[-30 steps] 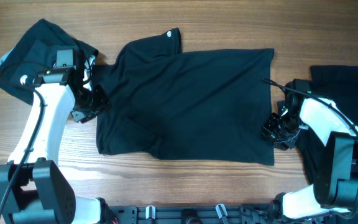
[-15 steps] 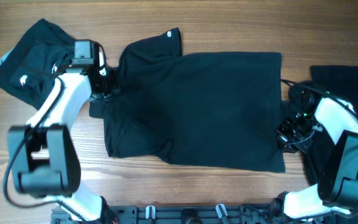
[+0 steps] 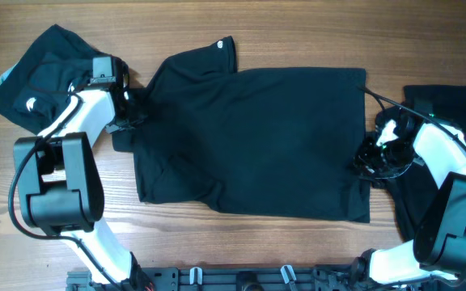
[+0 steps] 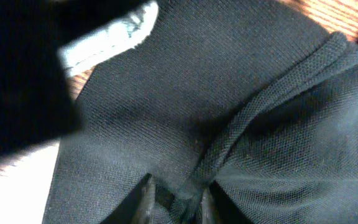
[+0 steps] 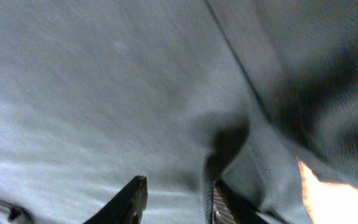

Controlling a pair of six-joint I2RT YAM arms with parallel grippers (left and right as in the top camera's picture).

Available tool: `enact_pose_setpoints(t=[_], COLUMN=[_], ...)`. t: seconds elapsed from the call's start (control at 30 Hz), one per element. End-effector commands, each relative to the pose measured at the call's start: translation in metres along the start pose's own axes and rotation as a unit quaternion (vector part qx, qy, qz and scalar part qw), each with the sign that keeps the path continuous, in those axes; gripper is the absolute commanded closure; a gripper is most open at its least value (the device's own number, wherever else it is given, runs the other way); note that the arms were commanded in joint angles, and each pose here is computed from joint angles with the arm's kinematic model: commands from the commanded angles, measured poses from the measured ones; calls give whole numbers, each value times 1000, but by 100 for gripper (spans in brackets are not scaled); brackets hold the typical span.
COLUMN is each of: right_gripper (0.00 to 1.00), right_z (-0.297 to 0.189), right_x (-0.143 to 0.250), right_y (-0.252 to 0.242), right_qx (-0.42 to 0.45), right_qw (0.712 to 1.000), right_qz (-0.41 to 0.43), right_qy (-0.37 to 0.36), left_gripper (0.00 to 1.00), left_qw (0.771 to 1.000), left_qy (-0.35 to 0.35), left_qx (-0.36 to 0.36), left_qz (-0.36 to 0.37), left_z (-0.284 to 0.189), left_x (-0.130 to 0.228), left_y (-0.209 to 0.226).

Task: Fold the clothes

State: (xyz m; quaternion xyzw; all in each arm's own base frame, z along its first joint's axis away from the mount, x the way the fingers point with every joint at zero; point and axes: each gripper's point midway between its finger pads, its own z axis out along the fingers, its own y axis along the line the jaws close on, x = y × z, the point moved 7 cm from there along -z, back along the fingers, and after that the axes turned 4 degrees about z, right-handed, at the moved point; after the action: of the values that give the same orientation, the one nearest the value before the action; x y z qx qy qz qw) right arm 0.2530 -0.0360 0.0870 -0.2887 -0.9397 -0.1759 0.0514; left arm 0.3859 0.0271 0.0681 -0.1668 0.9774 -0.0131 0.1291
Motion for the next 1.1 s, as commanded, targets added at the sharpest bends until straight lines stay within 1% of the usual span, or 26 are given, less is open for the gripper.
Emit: enact_pose_setpoints(t=[0.0,0.03,0.07,0.13,0.17,0.2,0.23,0.27,0.3,0.33,0.4,0.5,0.53,0.57,0.6,0.67,0.73,0.83,0.93,0.97,1.0,1.03,1.07], right_gripper=[61,62,62,67,67,72,80,85,88,94,96,96,92,76,68,64,64,63,61,58,42,37,35], right_z=[-7,-2,6,22,28,32,34,32,29,26,16,-7,-17,-25,-32,-45,-58,-68,-69,-69,-69,-70,-70], right_x=[7,12,19,32,35,39,40,39,37,36,30,12,6,1,-2,-6,-7,-6,-4,-4,-1,4,9], right_y=[20,21,17,1,0,-4,-10,-22,-29,-37,-46,-52,-50,-42,-36,-22,-12,-8,-10,-12,-15,-18,-19], right_qx=[-79,-70,-38,42,47,54,76,134,160,179,188,170,155,130,114,81,57,58,67,74,91,101,106], right_qw=[994,995,998,998,997,995,992,983,977,972,965,964,969,980,985,991,994,993,993,992,991,989,988], right_qz=[-76,-66,-33,38,45,67,97,128,141,153,182,202,187,149,127,104,94,98,98,98,101,105,110], right_qy=[13,24,35,42,42,46,40,16,4,-4,-11,-29,-33,-30,-26,-21,-16,-16,-16,-15,-11,1,13], left_gripper=[68,67,67,66,65,66,65,65,65,65,65,65,65,64,64,60,57,53,52,52,51,51,51], left_qw=[1000,1000,1000,1000,1000,1000,1000,1000,1000,1000,1000,1000,1000,1000,1000,1000,1000,1000,1000,1000,1000,1000,1000], left_qy=[1,1,1,-2,-3,-5,-7,-8,-8,-8,-8,-8,-8,-8,-8,-8,-8,-8,-8,-8,-8,-8,-8], left_qx=[14,15,14,15,15,16,16,17,17,17,17,17,17,17,17,17,17,17,17,17,17,17,17], left_qz=[-12,-12,-12,-12,-12,-12,-12,-12,-12,-11,-11,-11,-11,-11,-11,-11,-11,-11,-11,-11,-11,-9,-8], left_z=[-4,-4,-4,-4,-4,-4,-4,-4,-4,-4,-4,-4,-4,-4,-4,-4,-4,-4,-4,-4,-4,-4,-4], left_x=[-1,0,0,-1,-2,-2,-3,-4,-4,-4,-3,-4,-4,-4,-4,-4,-4,-3,-4,-4,-4,-4,-4], left_y=[4,3,3,3,3,3,3,3,3,3,3,3,3,3,3,3,3,3,3,3,3,3,3])
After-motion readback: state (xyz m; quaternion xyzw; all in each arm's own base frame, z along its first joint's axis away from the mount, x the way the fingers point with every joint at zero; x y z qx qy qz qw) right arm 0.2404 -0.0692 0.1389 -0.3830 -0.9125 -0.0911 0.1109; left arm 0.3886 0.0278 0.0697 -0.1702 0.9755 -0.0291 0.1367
